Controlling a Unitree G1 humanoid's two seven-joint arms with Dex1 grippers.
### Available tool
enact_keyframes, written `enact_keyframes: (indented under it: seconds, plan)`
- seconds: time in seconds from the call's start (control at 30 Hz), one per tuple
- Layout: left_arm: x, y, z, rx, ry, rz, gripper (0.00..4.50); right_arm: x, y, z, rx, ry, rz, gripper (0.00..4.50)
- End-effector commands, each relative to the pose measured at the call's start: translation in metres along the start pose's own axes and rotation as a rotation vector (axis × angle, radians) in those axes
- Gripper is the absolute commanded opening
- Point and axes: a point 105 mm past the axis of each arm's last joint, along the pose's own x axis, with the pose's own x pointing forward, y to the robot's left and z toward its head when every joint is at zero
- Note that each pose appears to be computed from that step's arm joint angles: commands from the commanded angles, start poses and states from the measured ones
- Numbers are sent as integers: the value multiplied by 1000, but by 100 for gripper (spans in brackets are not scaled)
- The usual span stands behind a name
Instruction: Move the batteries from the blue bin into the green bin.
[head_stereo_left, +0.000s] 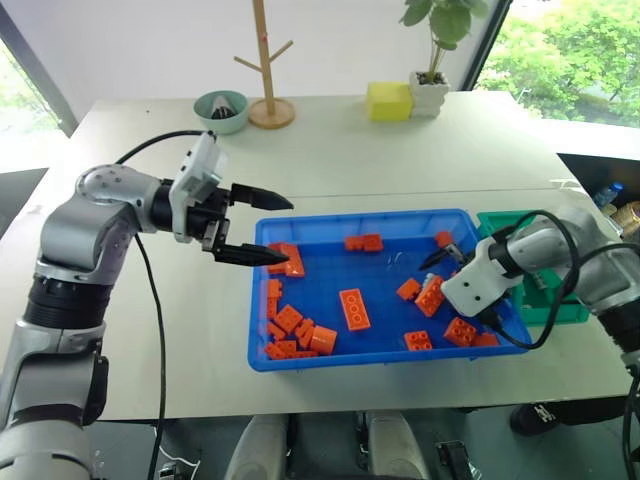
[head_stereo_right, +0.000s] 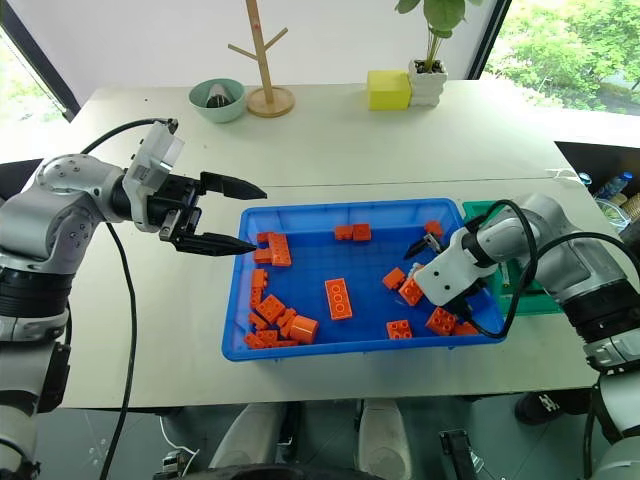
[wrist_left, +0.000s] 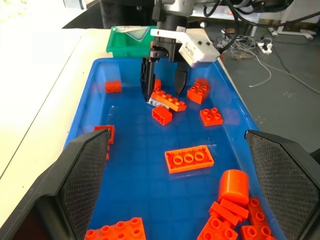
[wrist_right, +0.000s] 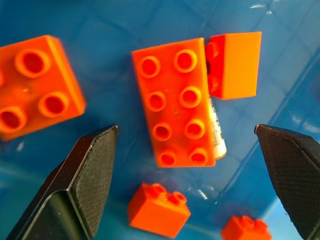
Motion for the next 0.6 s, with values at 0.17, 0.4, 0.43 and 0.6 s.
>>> enact_keyframes:
  seconds: [0.17, 0.4, 0.43, 0.6]
  plan:
    - [-5, 2, 16, 68, -19, 16, 450, 6, 3, 3, 6, -12, 2, 395]
    - [-5, 3, 15, 68, -22, 18, 450, -2, 1, 6, 7, -13, -9, 166]
    - [-5, 3, 15, 67, -22, 18, 450, -2, 0, 6, 11, -13, -12, 166]
    - [-4, 4, 15, 69, -23, 18, 450, -10, -8, 5, 7, 7, -29, 166]
